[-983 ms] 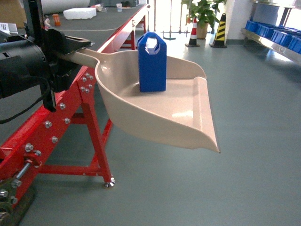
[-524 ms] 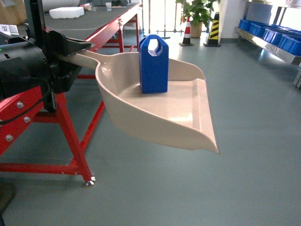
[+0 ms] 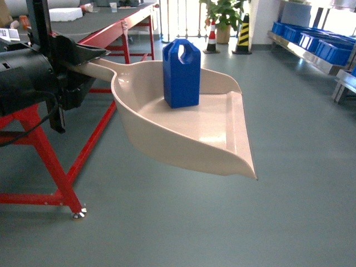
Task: Place part in tray to right shelf
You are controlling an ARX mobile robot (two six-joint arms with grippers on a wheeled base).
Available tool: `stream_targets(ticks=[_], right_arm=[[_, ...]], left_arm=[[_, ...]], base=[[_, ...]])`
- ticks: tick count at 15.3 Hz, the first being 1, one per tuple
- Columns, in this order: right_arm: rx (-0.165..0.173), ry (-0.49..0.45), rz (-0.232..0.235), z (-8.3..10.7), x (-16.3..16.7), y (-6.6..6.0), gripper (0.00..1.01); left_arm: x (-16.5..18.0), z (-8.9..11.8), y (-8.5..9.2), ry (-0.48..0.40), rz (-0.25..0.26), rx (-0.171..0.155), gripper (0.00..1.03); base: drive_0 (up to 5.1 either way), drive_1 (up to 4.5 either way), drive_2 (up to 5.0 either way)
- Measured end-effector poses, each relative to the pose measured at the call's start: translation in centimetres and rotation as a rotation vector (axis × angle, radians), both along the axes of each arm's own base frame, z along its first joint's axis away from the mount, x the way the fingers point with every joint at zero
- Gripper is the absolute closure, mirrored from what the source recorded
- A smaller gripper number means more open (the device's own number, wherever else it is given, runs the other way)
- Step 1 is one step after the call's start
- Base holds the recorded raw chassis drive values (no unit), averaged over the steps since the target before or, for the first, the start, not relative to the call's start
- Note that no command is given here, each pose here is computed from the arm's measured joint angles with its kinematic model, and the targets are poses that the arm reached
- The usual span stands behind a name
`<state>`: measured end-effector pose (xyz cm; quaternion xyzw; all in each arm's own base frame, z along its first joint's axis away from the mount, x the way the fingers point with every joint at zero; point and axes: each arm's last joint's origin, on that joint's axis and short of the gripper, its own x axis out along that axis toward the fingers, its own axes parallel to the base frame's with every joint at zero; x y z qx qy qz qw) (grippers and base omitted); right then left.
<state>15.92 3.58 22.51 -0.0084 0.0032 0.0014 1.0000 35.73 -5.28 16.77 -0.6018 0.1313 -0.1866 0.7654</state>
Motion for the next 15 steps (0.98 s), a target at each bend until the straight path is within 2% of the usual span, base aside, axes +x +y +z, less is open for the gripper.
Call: stream_targets(ticks=[8, 10, 11, 15], right_arm=[[0.0, 0.0, 0.0, 0.0, 0.0, 0.0, 0.03], [0.0, 0.001, -0.008, -0.01, 0.0, -0.03, 0.03], [0.001, -0.004, -0.005, 0.04, -0.01, -0.02, 0.03], [0.0, 0.0, -0.003, 0.0, 0.01, -0.01, 0.03]], left_arm=[[-0.02, 0.02, -0.06, -0.002, -0.003, 0.0, 0.89], [-0.05, 0.02, -0.31, -0.003, -0.008, 0.0, 0.89], [-0.14, 0.03, -0.74, -0.004, -0.039, -0.001, 0.89], [-0.07, -0.07, 0.09, -0.001, 0.003, 0.0, 0.89]], base=[[4.9, -2.46, -2.5], [0.0, 0.0, 0.0], [0.1, 4.4, -4.1], [0.0, 4.31, -4.2]])
